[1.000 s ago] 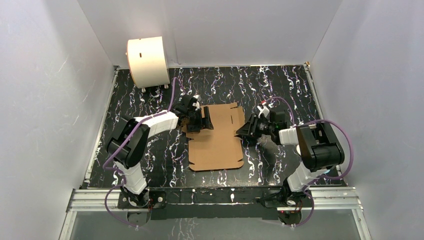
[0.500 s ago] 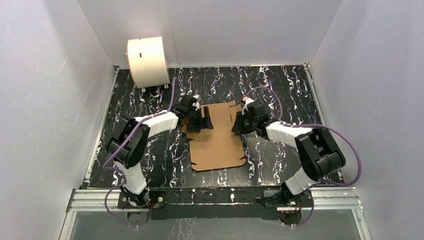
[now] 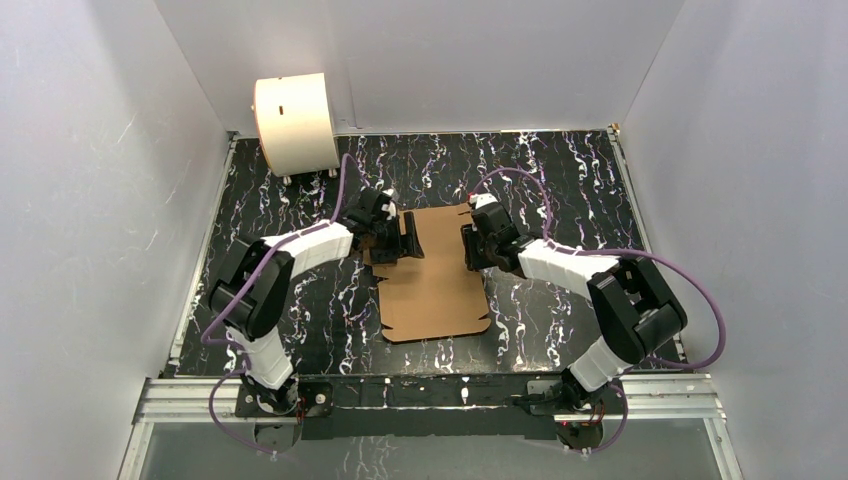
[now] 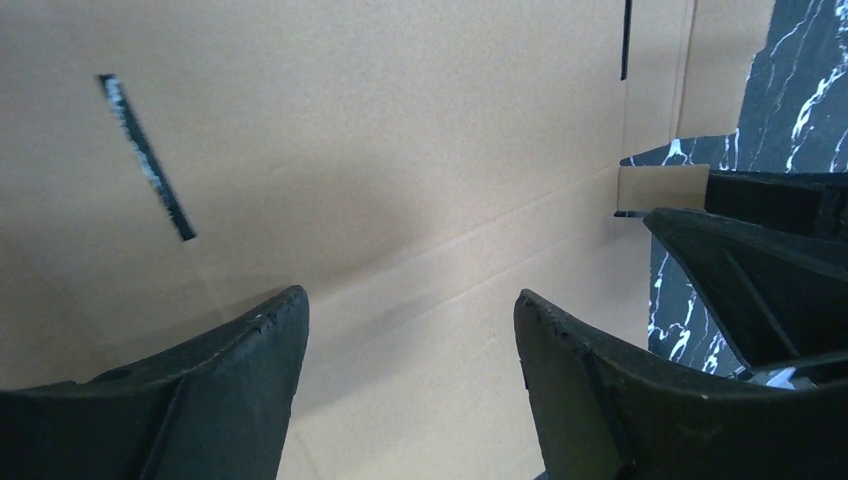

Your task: Fold the paper box

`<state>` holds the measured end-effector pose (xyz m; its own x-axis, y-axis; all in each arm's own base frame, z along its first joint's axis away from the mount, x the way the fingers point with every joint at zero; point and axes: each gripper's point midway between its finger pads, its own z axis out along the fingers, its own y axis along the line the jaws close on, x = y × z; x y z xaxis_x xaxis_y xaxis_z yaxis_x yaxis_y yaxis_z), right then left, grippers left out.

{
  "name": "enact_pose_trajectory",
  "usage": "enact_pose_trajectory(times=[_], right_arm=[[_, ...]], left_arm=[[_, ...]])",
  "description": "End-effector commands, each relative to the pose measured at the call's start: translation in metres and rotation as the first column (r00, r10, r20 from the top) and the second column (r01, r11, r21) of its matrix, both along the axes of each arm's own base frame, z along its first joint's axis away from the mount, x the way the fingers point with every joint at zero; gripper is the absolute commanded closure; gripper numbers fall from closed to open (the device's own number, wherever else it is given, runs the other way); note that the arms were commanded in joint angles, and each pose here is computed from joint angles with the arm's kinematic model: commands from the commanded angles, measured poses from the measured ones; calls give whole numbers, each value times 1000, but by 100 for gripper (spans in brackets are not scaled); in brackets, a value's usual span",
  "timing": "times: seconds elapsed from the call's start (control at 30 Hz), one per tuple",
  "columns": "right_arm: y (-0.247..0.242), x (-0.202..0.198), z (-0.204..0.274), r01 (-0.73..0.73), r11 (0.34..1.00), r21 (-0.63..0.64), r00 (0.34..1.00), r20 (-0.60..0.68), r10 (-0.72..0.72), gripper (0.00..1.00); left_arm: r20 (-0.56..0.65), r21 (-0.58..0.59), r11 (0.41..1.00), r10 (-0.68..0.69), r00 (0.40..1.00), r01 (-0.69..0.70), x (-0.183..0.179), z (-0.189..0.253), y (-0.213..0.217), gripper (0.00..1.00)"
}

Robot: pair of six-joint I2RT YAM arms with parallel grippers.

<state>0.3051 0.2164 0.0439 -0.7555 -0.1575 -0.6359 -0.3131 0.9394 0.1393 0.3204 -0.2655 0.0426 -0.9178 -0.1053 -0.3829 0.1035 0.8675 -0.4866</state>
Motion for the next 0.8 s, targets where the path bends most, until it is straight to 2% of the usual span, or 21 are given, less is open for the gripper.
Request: enact_pose_trajectory(times=[0.0, 0.13, 0.33, 0.5, 0.77], right_arm=[[-1, 18, 36, -7, 1000, -4, 994, 108, 8, 53], [1, 22, 49, -42, 998, 46, 991, 128, 36, 47], [12, 30, 65, -134, 983, 129, 983, 146, 115, 39], [30, 41, 82, -217, 951, 219, 969, 164, 183, 33], [45, 62, 84, -285, 930, 231, 953, 171, 250, 27]], left_arm=[[97, -11, 999, 54, 994, -54, 10, 50, 28, 27], [121, -22, 992, 123, 985, -122, 15, 69, 63, 27], [108, -16, 981, 196, 975, -196, 21, 72, 103, 27], [60, -30, 982, 190, 980, -189, 32, 63, 107, 29], [7, 20, 979, 201, 980, -201, 56, 36, 109, 38]])
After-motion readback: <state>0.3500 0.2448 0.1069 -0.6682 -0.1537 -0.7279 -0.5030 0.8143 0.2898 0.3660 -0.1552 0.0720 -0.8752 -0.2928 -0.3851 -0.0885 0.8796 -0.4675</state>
